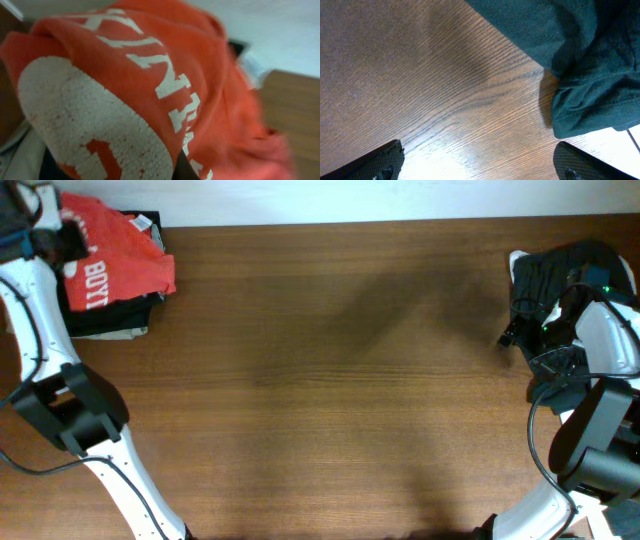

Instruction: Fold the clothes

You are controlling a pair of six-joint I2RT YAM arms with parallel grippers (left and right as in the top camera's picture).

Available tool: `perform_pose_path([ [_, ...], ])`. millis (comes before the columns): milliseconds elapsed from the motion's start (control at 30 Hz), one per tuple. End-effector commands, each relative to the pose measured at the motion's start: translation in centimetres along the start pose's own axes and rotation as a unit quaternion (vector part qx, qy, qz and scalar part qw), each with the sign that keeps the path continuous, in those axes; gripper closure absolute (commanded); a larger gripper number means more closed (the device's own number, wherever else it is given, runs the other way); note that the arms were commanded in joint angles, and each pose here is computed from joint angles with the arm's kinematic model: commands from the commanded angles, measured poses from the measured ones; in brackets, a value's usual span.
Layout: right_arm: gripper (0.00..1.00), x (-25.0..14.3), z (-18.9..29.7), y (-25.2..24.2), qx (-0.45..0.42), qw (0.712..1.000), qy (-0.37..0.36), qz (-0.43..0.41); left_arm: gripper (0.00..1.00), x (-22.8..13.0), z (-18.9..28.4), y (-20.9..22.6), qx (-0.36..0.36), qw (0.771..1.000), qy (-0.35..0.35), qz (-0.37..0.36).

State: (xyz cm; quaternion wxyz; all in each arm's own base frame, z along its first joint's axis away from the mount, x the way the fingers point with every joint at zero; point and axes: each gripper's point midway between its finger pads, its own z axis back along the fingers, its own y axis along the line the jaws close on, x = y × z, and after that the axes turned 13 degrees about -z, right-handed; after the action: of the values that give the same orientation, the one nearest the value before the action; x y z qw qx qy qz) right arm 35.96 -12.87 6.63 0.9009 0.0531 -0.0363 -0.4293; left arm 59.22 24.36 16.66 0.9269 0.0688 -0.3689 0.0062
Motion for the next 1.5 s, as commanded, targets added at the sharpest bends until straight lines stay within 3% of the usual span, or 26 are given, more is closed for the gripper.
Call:
perform_pose_path([
  [0, 0.01, 0.5, 1.0, 0.2, 0.006, 1.000, -0.013, -0.001, 0.60, -3.2, -3.2, 5.0, 0.030, 0.999, 0.006, 0.033],
  [33, 0.01, 0.5, 1.0, 0.2, 0.006, 1.000, -0.014, -0.001, 0.58, -4.0, -3.4, 6.3, 0.038, 0.998, 0.008, 0.043],
  [67, 0.01, 0.5, 1.0, 0.2, 0.006, 1.000, -0.013, -0.001, 0.34, -4.4, -3.1, 7.7, 0.046, 0.997, 0.006, 0.066],
  [100, 0.01, 0.5, 1.0, 0.2, 0.006, 1.000, -0.013, -0.001, 0.28, -4.3, -2.3, 8.8, 0.054, 0.994, 0.000, 0.094],
  [167, 0.01, 0.5, 1.0, 0.2, 0.006, 1.000, -0.013, -0.001, 0.07, -3.2, -0.3, 9.1, 0.042, 0.993, -0.017, 0.109],
  [233, 0.01, 0.5, 1.0, 0.2, 0.006, 1.000, -0.013, -0.001, 0.01, -0.9, 2.6, 7.8, 0.008, 0.994, -0.043, 0.104],
  [400, 0.01, 0.5, 1.0, 0.2, 0.006, 1.000, -0.013, -0.001, 0.01, 5.2, 13.8, 1.2, -0.107, 0.980, -0.100, 0.133],
  [500, 0.01, 0.5, 1.0, 0.2, 0.006, 1.000, -0.013, -0.001, 0.01, 8.1, 23.1, -5.3, -0.207, 0.962, -0.141, 0.108],
  [633, 0.01, 0.4, 1.0, 0.7, 0.021, 1.000, -0.009, -0.019, 0.01, 9.0, 34.7, -11.0, -0.223, 0.955, -0.183, 0.062],
  [733, 0.01, -4.6, 2.0, 2.6, 0.095, 0.988, 0.117, -0.041, 0.01, 8.8, 41.0, -14.4, -0.233, 0.947, -0.218, 0.028],
  [833, 0.01, -6.0, 4.1, 4.6, 0.162, 0.978, 0.131, 0.009, 0.01, 7.7, 43.3, -16.3, -0.246, 0.945, -0.213, 0.022],
  [933, 0.02, -7.5, 10.0, 5.8, 0.204, 0.971, 0.056, 0.109, 0.01, 6.2, 43.4, -16.9, -0.255, 0.949, -0.185, 0.034],
  [1167, 0.01, -17.8, 23.5, 4.9, 0.282, 0.929, -0.084, 0.226, 0.01, 5.4, 43.2, -17.1, -0.260, 0.950, -0.166, 0.043],
  [1300, 0.01, -19.8, 26.4, 3.7, 0.306, 0.911, -0.138, 0.241, 0.01, 5.4, 43.2, -17.1, -0.260, 0.950, -0.166, 0.043],
  [1467, 0.01, -20.3, 26.7, 2.5, 0.291, 0.914, -0.154, 0.237, 0.01, 5.4, 43.2, -17.1, -0.260, 0.950, -0.166, 0.043],
])
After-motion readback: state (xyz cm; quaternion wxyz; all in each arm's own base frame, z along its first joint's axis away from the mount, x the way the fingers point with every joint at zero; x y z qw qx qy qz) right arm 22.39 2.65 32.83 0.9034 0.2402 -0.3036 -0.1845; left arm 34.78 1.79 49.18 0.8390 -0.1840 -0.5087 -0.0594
